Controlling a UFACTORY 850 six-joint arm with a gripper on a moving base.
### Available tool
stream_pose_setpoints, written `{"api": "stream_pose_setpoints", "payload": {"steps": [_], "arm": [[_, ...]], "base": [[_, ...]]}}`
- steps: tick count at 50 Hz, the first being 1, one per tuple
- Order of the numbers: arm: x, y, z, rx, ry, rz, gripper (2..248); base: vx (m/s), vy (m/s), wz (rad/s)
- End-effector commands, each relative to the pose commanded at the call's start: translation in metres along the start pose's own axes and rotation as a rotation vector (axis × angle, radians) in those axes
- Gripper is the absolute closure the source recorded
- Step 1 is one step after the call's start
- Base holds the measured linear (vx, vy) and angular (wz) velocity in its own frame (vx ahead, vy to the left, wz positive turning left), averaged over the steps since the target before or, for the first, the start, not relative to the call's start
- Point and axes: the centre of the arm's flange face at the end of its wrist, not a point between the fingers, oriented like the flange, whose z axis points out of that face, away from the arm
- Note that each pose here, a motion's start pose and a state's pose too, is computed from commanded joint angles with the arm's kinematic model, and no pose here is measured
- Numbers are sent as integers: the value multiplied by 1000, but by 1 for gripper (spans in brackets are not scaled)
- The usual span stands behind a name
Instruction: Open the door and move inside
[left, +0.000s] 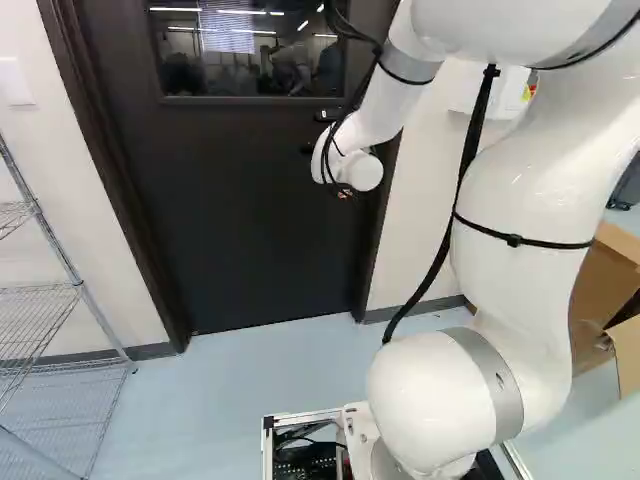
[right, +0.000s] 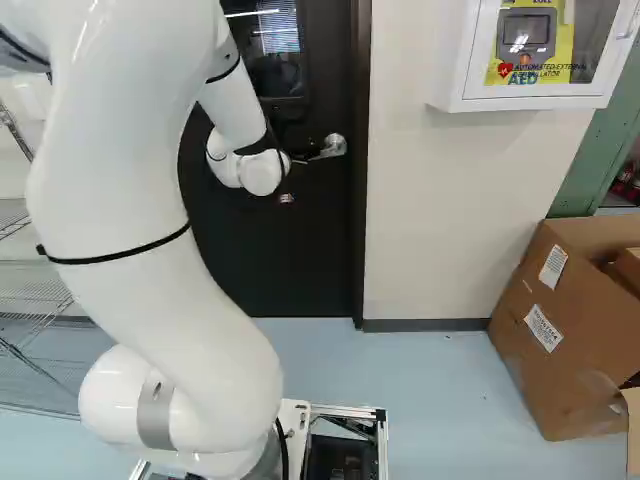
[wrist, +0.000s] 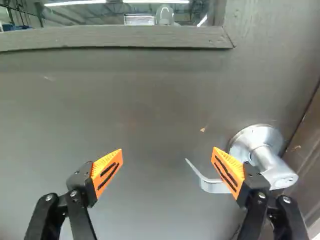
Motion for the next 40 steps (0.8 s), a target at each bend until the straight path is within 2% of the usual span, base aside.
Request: {"api": "stream_pose_setpoints", "payload": {"steps": [25, 40], "arm": [[-27, 1, 3, -1, -53, 0, 3], [-43, 13, 4, -24, -86, 4, 3]], "base": [[0, 0, 0], [0, 0, 0]]}}
